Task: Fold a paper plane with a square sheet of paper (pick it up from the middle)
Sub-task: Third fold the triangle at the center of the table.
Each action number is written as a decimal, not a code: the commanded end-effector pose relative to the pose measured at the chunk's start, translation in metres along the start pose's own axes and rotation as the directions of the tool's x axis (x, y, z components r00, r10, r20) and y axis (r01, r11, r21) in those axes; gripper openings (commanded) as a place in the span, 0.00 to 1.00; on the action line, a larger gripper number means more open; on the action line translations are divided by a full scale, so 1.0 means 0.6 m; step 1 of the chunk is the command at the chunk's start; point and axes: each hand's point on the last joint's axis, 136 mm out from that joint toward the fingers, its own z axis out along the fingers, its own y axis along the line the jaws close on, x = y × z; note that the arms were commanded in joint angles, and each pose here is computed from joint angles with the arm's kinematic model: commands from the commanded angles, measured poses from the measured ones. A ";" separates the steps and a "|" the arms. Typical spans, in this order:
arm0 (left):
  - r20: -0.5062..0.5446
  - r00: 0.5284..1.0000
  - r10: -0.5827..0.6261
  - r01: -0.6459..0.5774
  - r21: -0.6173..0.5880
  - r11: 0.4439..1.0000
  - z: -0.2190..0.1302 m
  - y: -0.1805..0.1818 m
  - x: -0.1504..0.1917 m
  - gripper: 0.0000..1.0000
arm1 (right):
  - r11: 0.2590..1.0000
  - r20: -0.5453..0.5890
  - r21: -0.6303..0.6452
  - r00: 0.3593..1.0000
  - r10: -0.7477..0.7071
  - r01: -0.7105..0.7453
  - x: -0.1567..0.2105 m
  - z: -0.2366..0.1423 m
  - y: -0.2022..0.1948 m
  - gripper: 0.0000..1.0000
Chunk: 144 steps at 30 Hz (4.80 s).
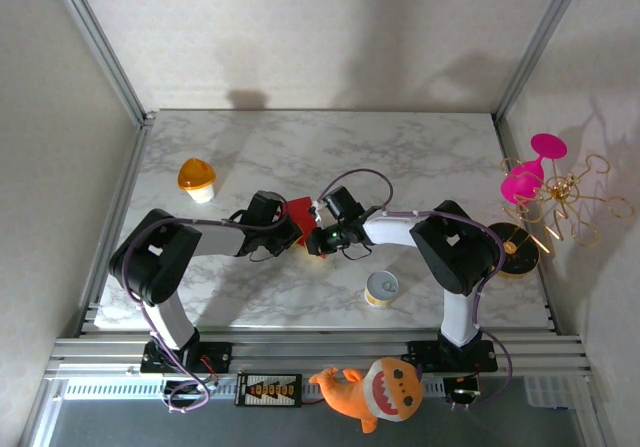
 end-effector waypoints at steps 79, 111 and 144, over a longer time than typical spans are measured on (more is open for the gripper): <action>0.001 0.926 0.378 -0.374 -0.154 0.915 0.001 0.042 -0.056 0.10 | 0.946 -0.171 0.317 0.977 0.126 -0.067 0.117 0.003 -0.141 0.07; 0.086 0.942 0.325 -0.333 0.108 0.937 -0.032 -0.073 -0.030 0.08 | 0.949 -0.109 0.251 0.968 0.224 -0.191 0.094 0.015 -0.117 0.07; -0.006 0.956 0.294 -0.291 -0.158 0.944 0.025 0.039 -0.025 0.00 | 0.991 0.070 0.065 0.992 0.108 -0.113 -0.042 0.004 -0.033 0.06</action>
